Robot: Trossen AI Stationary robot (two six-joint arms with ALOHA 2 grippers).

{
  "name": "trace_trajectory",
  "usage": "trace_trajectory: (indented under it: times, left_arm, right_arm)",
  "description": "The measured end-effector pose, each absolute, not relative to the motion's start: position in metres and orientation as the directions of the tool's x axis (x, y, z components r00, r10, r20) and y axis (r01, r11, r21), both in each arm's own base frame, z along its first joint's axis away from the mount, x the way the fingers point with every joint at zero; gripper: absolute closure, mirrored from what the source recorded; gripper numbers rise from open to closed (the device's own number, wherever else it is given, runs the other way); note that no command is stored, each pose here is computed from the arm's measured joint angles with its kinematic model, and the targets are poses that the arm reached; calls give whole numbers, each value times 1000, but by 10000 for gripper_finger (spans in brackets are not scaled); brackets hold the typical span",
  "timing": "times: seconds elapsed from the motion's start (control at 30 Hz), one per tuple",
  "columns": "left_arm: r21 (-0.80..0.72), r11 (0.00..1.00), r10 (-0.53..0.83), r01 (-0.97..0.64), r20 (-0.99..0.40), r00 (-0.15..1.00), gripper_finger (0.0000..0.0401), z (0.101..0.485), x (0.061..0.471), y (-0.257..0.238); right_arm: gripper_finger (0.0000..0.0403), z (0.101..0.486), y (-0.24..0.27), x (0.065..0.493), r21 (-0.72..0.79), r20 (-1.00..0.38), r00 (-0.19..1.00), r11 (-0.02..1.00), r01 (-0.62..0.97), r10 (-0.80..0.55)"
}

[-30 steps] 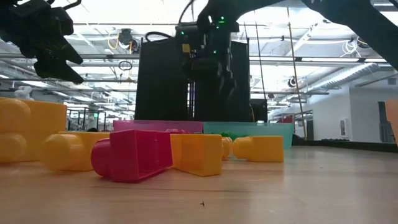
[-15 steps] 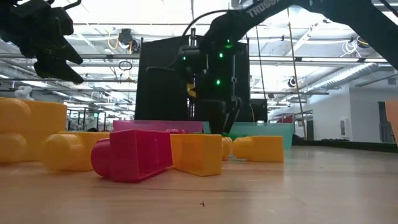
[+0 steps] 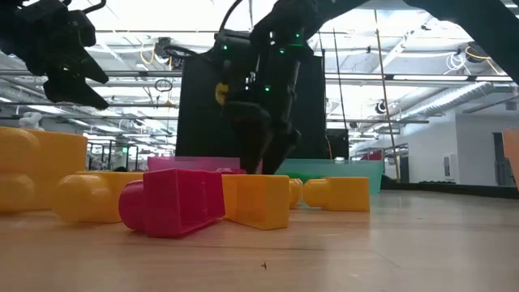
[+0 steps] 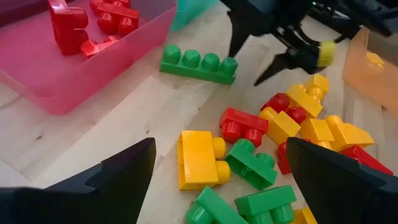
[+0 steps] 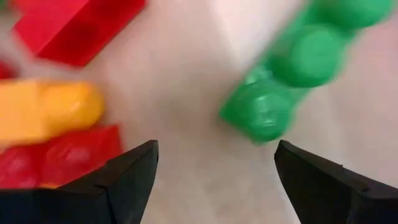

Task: Sort blocks
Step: Put the green game piece into the green bin

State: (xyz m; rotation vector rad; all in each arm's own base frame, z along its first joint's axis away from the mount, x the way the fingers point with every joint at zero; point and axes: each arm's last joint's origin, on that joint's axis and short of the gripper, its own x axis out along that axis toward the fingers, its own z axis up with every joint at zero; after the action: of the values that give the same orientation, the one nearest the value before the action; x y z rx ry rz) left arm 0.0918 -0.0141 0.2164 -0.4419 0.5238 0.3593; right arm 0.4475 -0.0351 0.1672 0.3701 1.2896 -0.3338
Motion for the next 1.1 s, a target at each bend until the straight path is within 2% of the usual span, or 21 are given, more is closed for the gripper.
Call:
trace_trajectory:
  times: [0.17, 0.3, 0.43, 0.57, 0.77, 0.87, 0.93, 1.03, 1.1]
  left_arm:
    - [-309, 846, 214, -434, -549, 808, 40, 216, 92, -14]
    - [-310, 846, 214, -435, -549, 808, 40, 216, 92, -14]
    - [-310, 846, 214, -435, -549, 808, 40, 216, 92, -14]
    - [-310, 846, 214, -434, -548, 809, 40, 216, 92, -14]
    - [-310, 846, 214, -434, -548, 809, 40, 216, 92, -14]
    - [-309, 846, 214, -434, -548, 808, 40, 216, 92, -14]
    - [-309, 846, 214, -434, -549, 808, 40, 216, 92, -14]
    - [-308, 846, 215, -434, -549, 808, 40, 216, 92, -14]
    - [-309, 846, 214, -434, -549, 808, 40, 216, 92, -14]
  right_arm:
    - [89, 184, -43, 456, 25, -937, 292, 797, 603, -192]
    - [89, 188, -53, 463, 100, -900, 364, 699, 709, -240]
    - [89, 184, -56, 469, 119, -880, 397, 689, 715, -259]
    - [89, 158, -56, 472, 74, -905, 340, 693, 717, -255]
    - [95, 132, -55, 476, 85, -930, 308, 696, 713, -203]
    - [135, 129, -54, 474, 65, -936, 272, 652, 755, -222]
    - [190, 129, -52, 473, 46, -935, 260, 645, 762, -241]
    - [294, 131, -51, 472, 27, -932, 255, 651, 759, -258]
    - [291, 131, -52, 472, 33, -935, 258, 664, 747, -244]
